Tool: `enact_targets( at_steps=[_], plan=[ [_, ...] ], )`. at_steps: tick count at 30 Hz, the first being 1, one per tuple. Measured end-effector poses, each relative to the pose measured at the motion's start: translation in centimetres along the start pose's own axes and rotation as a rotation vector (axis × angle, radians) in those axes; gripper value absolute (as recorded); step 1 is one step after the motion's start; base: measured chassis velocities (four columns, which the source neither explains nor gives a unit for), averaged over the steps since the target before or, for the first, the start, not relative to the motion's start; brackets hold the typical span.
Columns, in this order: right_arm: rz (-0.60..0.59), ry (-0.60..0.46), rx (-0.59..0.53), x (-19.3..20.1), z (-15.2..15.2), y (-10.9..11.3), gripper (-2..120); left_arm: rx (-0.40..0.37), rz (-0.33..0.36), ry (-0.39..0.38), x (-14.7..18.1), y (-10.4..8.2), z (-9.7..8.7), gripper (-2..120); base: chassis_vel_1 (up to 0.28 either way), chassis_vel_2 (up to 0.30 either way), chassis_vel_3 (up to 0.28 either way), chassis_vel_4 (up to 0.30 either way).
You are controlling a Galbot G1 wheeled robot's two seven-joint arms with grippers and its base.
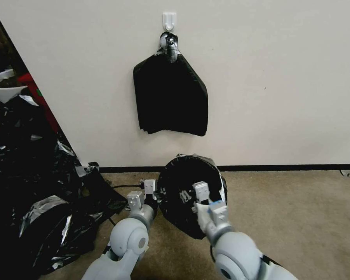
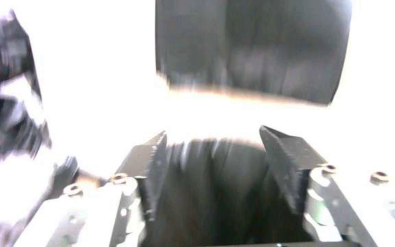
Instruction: Place a trash bag onto the trash bin.
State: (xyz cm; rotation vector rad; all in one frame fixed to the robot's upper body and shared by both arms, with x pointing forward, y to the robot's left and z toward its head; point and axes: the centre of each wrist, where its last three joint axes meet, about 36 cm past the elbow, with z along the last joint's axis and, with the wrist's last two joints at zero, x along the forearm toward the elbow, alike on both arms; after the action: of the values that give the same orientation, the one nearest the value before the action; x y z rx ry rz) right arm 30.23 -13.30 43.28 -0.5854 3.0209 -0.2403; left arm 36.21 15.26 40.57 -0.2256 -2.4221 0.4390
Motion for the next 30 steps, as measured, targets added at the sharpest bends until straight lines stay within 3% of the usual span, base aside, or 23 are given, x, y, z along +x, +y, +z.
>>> enact_targets(
  at_steps=[1, 3, 4, 12, 15, 19, 21, 24, 30],
  plan=[
    [0.000, 0.000, 0.000, 0.0, 0.0, 0.0, 59, 0.000, 0.000, 0.000, 0.0, 0.0, 0.0, 0, 0.000, 0.000, 0.000, 0.000],
    [0.050, -0.174, 0.128, -0.5, 0.1, -0.7, 71, 0.036, -0.047, 0.108, -0.1, 0.2, -0.9, 0, 0.000, 0.000, 0.000, 0.000],
    [0.060, -0.199, 0.148, -0.5, 0.0, -0.8, 74, 0.045, -0.062, 0.139, -0.1, 0.2, -1.1, 0, 0.000, 0.000, 0.000, 0.000],
    [0.087, -0.191, 0.146, -0.3, 0.8, -0.2, 98, 0.123, -0.128, 0.228, -1.0, 0.8, -2.0, 0, 0.000, 0.000, 0.000, 0.000],
    [0.090, -0.173, 0.136, -0.2, 1.2, 0.1, 100, 0.181, -0.107, 0.252, -1.3, 1.0, -2.3, 13, 0.000, 0.000, 0.000, 0.000],
    [0.092, -0.164, 0.133, -0.3, 1.4, 0.1, 100, 0.209, -0.098, 0.257, -1.3, 1.1, -2.5, 21, 0.000, 0.000, 0.000, 0.000],
    [0.094, -0.152, 0.134, -0.4, 1.7, 0.1, 100, 0.226, -0.094, 0.247, -1.2, 1.1, -3.0, 34, 0.000, 0.000, 0.000, 0.000],
    [0.101, -0.143, 0.135, -0.5, 2.1, 0.1, 100, 0.225, -0.090, 0.229, -0.7, 1.0, -3.4, 42, 0.000, 0.000, 0.000, 0.000],
    [0.155, -0.120, 0.085, -1.3, 3.6, -0.1, 100, 0.152, -0.099, 0.127, 1.8, 0.8, -3.3, 66, 0.000, 0.000, 0.000, 0.000]
  ],
)
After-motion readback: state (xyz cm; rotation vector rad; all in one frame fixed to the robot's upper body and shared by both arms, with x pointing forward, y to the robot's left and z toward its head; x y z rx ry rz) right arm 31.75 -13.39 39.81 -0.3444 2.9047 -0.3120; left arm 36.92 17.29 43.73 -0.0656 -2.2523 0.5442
